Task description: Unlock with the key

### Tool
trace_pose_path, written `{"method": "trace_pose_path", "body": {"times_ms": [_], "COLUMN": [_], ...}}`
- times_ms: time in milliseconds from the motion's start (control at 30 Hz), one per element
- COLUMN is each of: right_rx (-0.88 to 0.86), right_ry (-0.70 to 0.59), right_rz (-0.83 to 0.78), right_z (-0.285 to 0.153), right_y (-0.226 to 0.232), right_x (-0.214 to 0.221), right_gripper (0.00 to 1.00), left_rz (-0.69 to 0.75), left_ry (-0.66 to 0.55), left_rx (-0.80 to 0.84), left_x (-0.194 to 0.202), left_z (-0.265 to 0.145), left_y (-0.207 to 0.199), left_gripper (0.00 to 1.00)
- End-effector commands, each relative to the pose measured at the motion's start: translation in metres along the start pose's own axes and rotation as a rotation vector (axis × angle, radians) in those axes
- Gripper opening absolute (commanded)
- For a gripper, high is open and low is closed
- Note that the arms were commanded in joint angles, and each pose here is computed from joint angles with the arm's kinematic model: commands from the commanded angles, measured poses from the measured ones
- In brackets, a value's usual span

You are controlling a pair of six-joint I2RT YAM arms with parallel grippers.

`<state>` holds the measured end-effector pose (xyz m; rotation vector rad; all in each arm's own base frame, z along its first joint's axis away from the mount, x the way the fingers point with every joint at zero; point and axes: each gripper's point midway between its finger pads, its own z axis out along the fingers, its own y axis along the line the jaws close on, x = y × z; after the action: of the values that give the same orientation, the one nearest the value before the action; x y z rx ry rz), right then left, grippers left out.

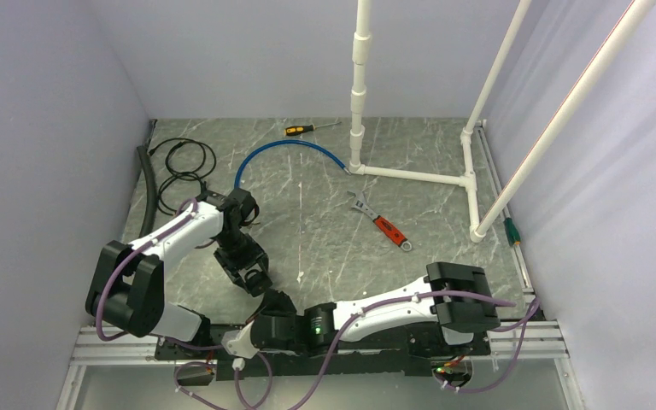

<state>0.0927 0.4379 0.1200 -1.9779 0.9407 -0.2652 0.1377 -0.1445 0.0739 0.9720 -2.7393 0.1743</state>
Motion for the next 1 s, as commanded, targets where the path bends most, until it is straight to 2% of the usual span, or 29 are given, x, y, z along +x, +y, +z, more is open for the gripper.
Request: {"method": "trace_pose_path", "body": {"times_ms": [0,233,433,767,967], "right_rx": [-0.008,-0.003,0.097,0.115,0.189], "right_ry": [-0.003,-0.007,0.051,0.035,-0.019], "right_rz": [0.039,0.037,0.002,-0.126,-0.167], "right_z": [0.01,0.012,0.013,0.008,0.008], "right_y": [0.001,0.001,-0.014,-0.011,-0.021], "right_x": [-0.005,-0.007,0.001,-0.011,-0.023], "right_gripper": [0.0,0.0,0.0,0.0,0.0], "left_rz": [0.028,0.024,0.025,0.045,0.081], "left_ry": [0.137,0.097,0.168,0.23,0.235], "left_rx": [0.082,0.139,0.207,0.243,0.269], "left_x": [0.035,0.036,0.049,0.058,0.062], "left_z": [-0.028,-0.037,-0.041,-0.045,-0.048], "left_y": [-0.007,-0.007,-0.015,-0.021,-0.021], "left_gripper": [0.0,0.0,0.0,0.0,0.0]}}
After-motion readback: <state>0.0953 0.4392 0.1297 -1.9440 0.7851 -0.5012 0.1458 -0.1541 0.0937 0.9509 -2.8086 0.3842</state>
